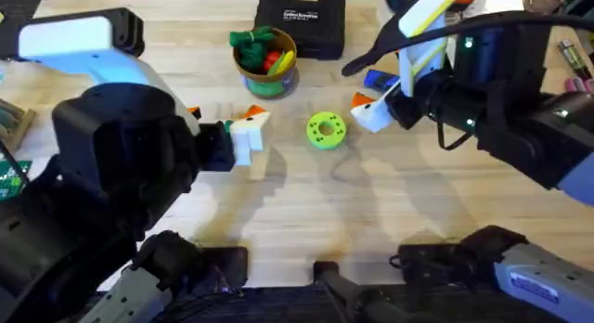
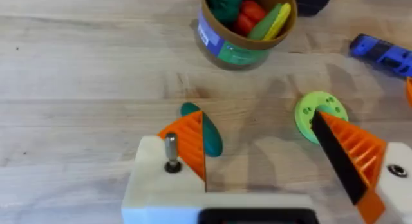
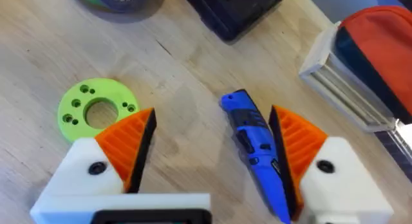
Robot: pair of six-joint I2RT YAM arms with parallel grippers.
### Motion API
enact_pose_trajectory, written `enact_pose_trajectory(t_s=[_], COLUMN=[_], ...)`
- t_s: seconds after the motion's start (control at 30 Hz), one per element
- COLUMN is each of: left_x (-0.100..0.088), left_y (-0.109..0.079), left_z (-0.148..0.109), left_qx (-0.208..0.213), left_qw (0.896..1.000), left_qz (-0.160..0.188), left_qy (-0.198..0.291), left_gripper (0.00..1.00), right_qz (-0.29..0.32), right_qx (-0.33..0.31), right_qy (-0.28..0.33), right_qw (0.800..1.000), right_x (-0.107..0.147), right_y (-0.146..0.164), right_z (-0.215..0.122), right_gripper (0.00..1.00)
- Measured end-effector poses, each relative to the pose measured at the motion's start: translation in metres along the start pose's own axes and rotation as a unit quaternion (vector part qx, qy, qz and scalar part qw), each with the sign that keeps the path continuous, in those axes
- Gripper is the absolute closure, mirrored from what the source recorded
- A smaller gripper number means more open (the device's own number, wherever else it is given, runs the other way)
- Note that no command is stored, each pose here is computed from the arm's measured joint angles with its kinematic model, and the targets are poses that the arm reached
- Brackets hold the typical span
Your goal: Pick up the gripper from the table and insert it into the empty holder that is missing its gripper. Then pick up a screw, insert it into the mounting hole, and use the screwdriver to tighten it. Finally, clean up the table by picking up the vegetable and placing it into the bucket.
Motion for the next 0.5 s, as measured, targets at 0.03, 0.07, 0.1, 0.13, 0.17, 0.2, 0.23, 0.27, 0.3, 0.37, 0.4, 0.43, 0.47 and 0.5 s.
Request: enact_pose_trajectory(t_s=[0.03,0.07,0.1,0.13,0.17,0.2,0.23,0.27,0.3,0.37,0.4,0.43,0.47,0.5], left_x=[0.001,0.002,0.002,0.002,0.003,0.003,0.003,0.004,0.004,0.007,0.009,0.013,0.017,0.021], left_y=[0.002,0.005,0.008,0.011,0.014,0.016,0.019,0.021,0.024,0.028,0.029,0.031,0.032,0.033], left_z=[0.002,0.003,0.004,0.005,0.007,0.009,0.012,0.015,0.019,0.027,0.032,0.038,0.043,0.049], left_qx=[-0.008,-0.018,-0.027,-0.036,-0.044,-0.052,-0.06,-0.068,-0.076,-0.082,-0.084,-0.085,-0.086,-0.086], left_qw=[1.0,1.0,0.999,0.999,0.998,0.997,0.996,0.994,0.993,0.99,0.988,0.985,0.983,0.98], left_qz=[-0.01,-0.02,-0.028,-0.038,-0.049,-0.059,-0.069,-0.078,-0.088,-0.105,-0.112,-0.119,-0.126,-0.133], left_qy=[0.004,0.007,0.01,0.012,0.015,0.019,0.023,0.028,0.034,0.054,0.068,0.088,0.105,0.125], left_gripper=[0.005,0.005,0.005,0.005,0.005,0.005,0.005,0.005,0.005,0.006,0.006,0.006,0.006,0.004], right_qz=[0.0,0.0,0.0,0.0,0.0,0.0,0.0,0.0,0.0,0.0,0.0,0.0,0.0,0.0], right_qx=[0.0,0.0,0.0,0.0,0.0,0.0,0.0,0.0,0.0,0.0,0.0,0.0,0.0,0.0], right_qy=[0.0,0.0,0.0,0.0,0.0,0.0,0.0,0.0,0.0,0.0,0.0,0.0,0.0,0.0], right_qw=[1.0,1.0,1.0,1.0,1.0,1.0,1.0,1.0,1.0,1.0,1.0,1.0,1.0,1.0], right_x=[0.0,0.0,0.0,0.0,0.0,0.0,0.0,0.0,0.0,0.0,0.0,0.0,0.0,0.0], right_y=[0.0,0.0,0.0,0.0,0.0,0.0,0.0,0.0,0.0,0.0,0.0,0.0,0.0,0.0], right_z=[0.0,0.0,0.0,0.0,0.0,0.0,0.0,0.0,0.0,0.0,0.0,0.0,0.0,0.0], right_gripper=[0.007,0.008,0.008,0.008,0.008,0.008,0.007,0.008,0.008,0.008,0.008,0.008,0.008,0.007])
Point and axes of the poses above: each hand's point on the last joint's axis, 136 mm out from that joint toward the fingers, its own z axis out along the fingers, its own y axis along the line the jaws close on, x = y × z, the point moved 6 cm from there along -z, back along the fingers, and after that the axes turned 2 degrees about z, right-handed, at the moved point
